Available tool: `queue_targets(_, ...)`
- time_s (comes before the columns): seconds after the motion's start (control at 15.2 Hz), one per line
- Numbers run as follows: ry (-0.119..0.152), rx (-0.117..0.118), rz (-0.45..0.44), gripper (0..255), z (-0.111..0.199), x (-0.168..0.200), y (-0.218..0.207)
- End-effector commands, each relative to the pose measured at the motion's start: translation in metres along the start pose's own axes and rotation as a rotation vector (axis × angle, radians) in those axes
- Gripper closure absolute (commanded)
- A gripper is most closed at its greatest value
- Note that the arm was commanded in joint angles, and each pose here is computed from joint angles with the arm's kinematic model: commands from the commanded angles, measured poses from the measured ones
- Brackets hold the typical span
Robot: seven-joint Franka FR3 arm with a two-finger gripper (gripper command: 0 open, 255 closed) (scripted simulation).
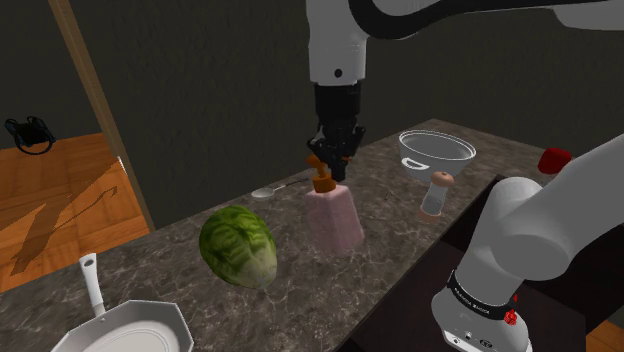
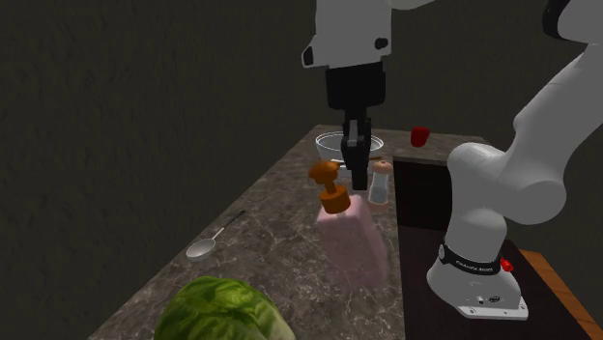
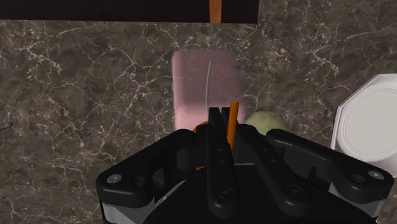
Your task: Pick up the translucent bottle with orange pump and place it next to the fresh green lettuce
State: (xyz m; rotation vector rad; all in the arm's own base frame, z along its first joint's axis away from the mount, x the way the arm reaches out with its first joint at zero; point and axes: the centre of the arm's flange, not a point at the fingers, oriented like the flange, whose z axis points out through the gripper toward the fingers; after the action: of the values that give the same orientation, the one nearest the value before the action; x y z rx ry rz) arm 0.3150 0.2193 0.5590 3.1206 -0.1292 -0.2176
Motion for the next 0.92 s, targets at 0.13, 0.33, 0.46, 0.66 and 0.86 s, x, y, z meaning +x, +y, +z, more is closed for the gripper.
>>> queue_targets(0.13, 0.000, 0.000, 0.000, 255, 0.021, 0.003, 0.000)
queue_targets(0.33, 0.000, 0.000, 0.000, 255, 0.037, 0.005, 0.000)
queue_targets(0.46, 0.000, 0.000, 0.000, 255, 0.048, 0.007, -0.001)
queue_targets(0.66, 0.000, 0.000, 0.000, 255, 0.063, 0.009, -0.001)
queue_targets(0.86, 0.000, 0.000, 0.000, 255, 0.079, 0.011, -0.001)
